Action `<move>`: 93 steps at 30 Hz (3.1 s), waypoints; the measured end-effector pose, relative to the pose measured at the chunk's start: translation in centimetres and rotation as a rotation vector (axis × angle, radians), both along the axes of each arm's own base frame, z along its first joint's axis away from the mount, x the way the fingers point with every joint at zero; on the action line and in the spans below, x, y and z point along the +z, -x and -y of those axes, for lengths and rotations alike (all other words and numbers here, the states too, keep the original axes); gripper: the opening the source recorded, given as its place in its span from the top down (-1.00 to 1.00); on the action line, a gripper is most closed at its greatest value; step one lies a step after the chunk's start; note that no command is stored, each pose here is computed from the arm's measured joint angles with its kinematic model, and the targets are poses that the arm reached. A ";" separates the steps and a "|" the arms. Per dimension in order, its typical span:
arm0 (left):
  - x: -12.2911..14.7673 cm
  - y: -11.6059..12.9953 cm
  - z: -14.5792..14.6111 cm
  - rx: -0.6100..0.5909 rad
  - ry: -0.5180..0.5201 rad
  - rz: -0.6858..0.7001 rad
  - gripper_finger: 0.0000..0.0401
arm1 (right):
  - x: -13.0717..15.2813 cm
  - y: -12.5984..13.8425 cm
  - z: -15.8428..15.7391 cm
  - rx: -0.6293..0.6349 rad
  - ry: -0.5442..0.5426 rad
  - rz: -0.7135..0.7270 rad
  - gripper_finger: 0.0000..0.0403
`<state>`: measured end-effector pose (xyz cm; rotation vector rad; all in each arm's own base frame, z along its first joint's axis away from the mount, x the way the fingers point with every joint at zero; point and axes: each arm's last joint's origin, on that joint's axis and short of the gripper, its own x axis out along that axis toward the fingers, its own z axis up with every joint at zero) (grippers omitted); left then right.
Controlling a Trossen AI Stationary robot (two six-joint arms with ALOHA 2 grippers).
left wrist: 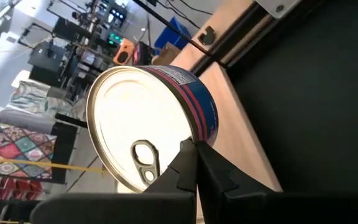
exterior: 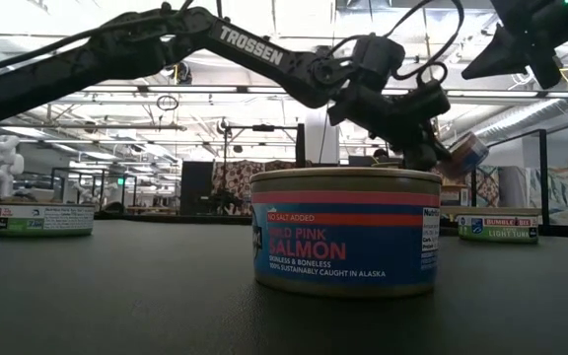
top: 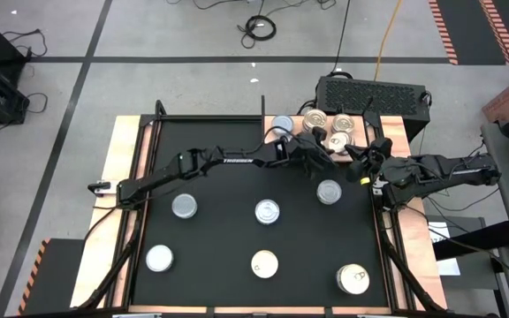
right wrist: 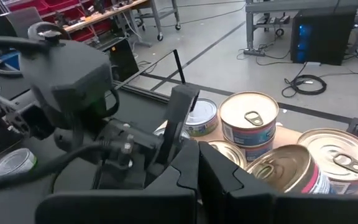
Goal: Stack canned seafood by type on shelf
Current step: Put the blue pink tuna can on the shelf
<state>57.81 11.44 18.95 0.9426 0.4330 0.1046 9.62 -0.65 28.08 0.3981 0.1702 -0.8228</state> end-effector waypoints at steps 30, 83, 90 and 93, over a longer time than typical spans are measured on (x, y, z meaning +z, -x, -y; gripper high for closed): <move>-1.2 0.4 -2.6 0.026 0.065 -0.008 1.00 | 0.2 -0.1 0.0 -0.017 -0.007 0.032 1.00; 15.0 7.5 4.8 0.106 0.161 -0.124 0.87 | -3.0 -1.7 -0.6 0.118 -0.231 -0.274 1.00; 23.9 16.6 4.8 0.208 0.375 -0.116 0.98 | -4.4 -3.5 0.9 0.073 -0.285 -0.436 1.00; 25.8 19.8 4.9 0.265 0.455 -0.134 0.99 | -5.1 -4.4 2.0 0.083 -0.312 -0.503 1.00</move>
